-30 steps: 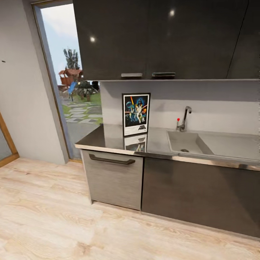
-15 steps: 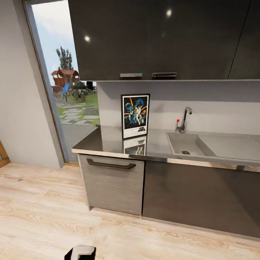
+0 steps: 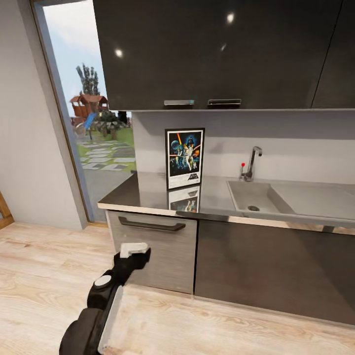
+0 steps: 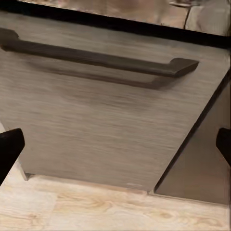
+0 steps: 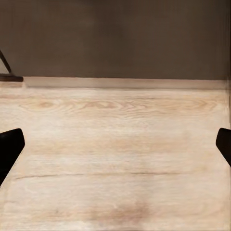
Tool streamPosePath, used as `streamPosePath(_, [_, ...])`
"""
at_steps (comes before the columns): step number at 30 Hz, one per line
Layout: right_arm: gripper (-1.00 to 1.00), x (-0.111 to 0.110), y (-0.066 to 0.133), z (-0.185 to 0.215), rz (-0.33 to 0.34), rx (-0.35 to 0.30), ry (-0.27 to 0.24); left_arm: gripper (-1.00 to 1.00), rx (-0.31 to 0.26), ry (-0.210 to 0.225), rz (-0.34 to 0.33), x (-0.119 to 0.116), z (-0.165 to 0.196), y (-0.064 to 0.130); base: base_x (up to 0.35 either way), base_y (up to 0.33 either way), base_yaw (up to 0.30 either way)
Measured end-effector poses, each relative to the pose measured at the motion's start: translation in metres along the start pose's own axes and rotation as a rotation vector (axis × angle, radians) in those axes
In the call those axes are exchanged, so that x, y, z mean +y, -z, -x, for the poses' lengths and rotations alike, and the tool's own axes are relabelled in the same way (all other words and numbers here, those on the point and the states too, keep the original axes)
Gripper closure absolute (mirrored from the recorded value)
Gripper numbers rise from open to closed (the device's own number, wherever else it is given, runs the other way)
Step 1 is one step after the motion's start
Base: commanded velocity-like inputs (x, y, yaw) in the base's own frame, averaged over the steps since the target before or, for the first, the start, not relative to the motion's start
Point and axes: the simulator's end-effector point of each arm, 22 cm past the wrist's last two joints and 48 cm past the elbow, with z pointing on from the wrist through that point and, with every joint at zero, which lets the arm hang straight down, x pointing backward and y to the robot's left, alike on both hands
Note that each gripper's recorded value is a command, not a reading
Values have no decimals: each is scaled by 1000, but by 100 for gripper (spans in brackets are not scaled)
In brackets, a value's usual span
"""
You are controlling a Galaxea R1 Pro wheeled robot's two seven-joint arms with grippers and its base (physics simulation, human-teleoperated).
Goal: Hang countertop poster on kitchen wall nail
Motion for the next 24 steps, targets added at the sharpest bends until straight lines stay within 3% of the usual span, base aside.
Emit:
streamPosePath(1, [-100,-3,3,6,-4,-26,1,-100,-18,-1,-12,-7,26,-12,0,0,0])
streamPosePath(2, [-100,-11,29,27,-10,-126,14,-100,58,-19,-33,-21,37,-55,0,0,0])
streamPosePath(3, [-100,-13,37,30,-10,-144,19,-100,-53,-41,-45,-31,125,-69,0,0,0])
streamPosePath(4, [-100,-13,40,32,-9,-151,20,-100,-103,-50,-50,-35,165,-70,0,0,0])
streamPosePath(5, [-100,-12,44,33,-8,-159,20,-100,-79,-51,-50,-35,156,-76,0,0,0])
streamPosePath(6, [-100,-11,51,35,-7,-171,21,-100,-145,-54,-54,-38,198,-70,0,0,0])
streamPosePath(8, [-100,-11,52,35,-6,-171,22,-100,-184,-54,-54,-39,219,-64,0,0,0])
streamPosePath(17, [-100,-11,52,34,-7,-170,24,-100,-203,-52,-53,-38,227,-60,165,0,-14])
streamPosePath(24, [-100,-11,53,35,-7,-172,23,-100,-211,-52,-53,-39,231,-57,325,32,-194])
